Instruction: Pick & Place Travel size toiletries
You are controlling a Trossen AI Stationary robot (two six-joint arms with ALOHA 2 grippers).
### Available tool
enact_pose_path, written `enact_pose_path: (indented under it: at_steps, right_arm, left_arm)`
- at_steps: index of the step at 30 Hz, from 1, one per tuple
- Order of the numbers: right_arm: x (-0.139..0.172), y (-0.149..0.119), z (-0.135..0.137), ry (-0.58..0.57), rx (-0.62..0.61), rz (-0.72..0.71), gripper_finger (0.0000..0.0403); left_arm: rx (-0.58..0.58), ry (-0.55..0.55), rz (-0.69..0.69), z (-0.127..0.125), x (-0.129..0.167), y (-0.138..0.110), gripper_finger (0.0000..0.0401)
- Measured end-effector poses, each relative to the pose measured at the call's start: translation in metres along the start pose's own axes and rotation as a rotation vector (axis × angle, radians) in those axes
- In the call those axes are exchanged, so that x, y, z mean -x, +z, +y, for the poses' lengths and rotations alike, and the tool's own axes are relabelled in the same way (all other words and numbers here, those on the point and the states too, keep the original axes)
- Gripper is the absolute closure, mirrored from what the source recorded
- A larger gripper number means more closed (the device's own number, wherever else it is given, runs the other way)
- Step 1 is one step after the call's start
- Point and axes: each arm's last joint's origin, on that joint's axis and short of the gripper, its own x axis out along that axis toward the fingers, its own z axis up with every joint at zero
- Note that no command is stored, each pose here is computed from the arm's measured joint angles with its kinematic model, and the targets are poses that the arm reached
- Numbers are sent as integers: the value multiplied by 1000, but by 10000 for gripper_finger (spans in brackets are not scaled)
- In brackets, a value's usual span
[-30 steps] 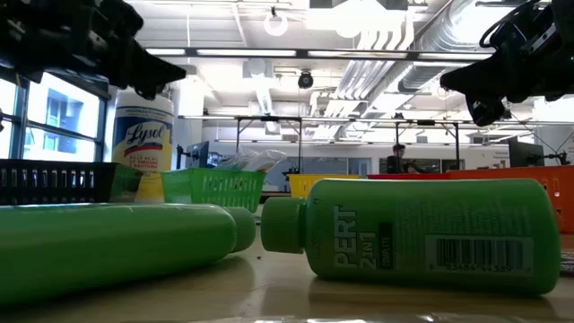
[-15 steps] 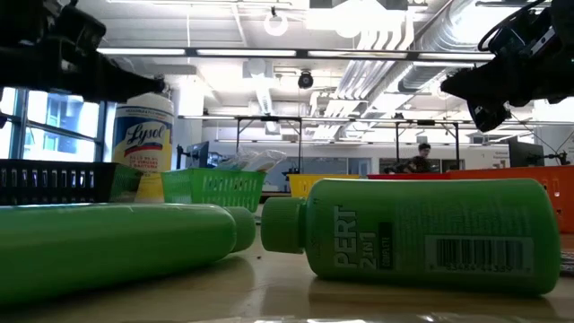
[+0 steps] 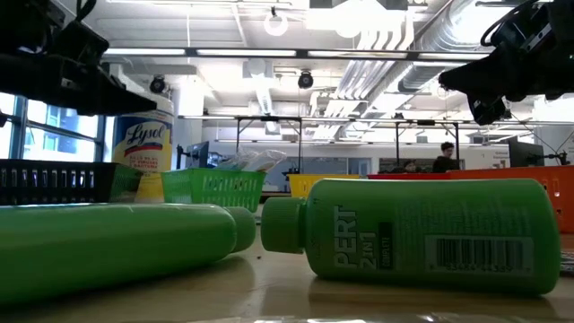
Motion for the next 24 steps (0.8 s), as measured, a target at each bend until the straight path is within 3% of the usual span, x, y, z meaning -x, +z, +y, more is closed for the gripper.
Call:
enact_pose_path:
  at_steps: [8, 12, 17, 24]
  right_arm:
    - [0, 0, 0, 16, 2, 7, 398]
    - [0, -3, 3, 108, 39, 50, 398]
    - [1, 2, 7, 212, -29, 27, 398]
    - [0, 0, 6, 203, 6, 71, 398]
  left_arm:
    - [33, 5, -50, 2, 2, 14, 401]
    - [-28, 36, -5, 3, 2, 10, 401]
    - [-20, 36, -9, 3, 2, 11, 401]
    - [4, 29, 7, 3, 2, 9, 401]
